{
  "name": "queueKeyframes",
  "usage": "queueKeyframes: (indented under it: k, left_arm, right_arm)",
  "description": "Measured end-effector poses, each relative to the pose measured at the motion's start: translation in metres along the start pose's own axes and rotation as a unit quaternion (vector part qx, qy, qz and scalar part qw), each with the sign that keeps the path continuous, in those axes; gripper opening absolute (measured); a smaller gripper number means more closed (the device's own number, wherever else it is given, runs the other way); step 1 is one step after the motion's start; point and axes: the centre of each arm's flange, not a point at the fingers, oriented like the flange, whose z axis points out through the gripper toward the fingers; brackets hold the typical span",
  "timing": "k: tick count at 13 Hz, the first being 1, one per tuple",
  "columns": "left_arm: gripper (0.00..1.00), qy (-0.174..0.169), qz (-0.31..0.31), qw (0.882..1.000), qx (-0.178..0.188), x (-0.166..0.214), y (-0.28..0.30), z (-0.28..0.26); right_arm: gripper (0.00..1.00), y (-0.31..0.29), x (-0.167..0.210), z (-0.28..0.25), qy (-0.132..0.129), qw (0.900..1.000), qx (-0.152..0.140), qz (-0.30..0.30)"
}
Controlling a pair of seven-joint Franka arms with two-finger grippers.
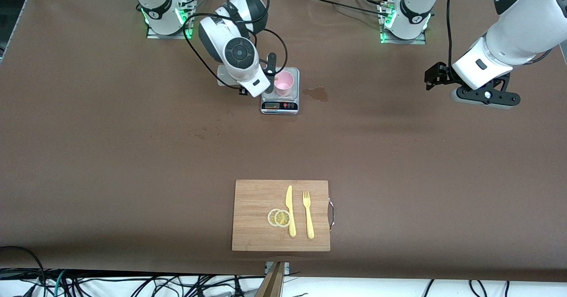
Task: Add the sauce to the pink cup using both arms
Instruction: 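Tilt the sauce bottle nozzle over the pink cup with the right gripper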
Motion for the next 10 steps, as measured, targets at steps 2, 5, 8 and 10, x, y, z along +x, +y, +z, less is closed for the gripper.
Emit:
queueKeyframes:
  k: [2, 5, 8, 10]
  left_arm:
    - [1.00, 0.000, -0.001, 1.000, 0.000, 0.000, -0.001, 0.000]
    - [1.00, 0.000, -0.001, 1.000, 0.000, 0.000, -0.001, 0.000]
    - [1.00, 0.000, -0.001, 1.000, 0.000, 0.000, -0.001, 0.000]
    - [1.00, 0.000, -0.001, 1.000, 0.000, 0.000, -0.001, 0.000]
  right_arm:
    - [0.22, -0.001, 0.007, 0.002, -0.011, 1.000, -0.004, -0.001]
    - [0.22, -0.003, 0.014, 0.009, -0.029, 1.000, -0.011, -0.006]
    - [0.22, -0.006, 0.017, 0.014, -0.044, 0.999, -0.018, -0.010]
    - [0.22, -0.008, 0.018, 0.016, -0.053, 0.998, -0.024, -0.012]
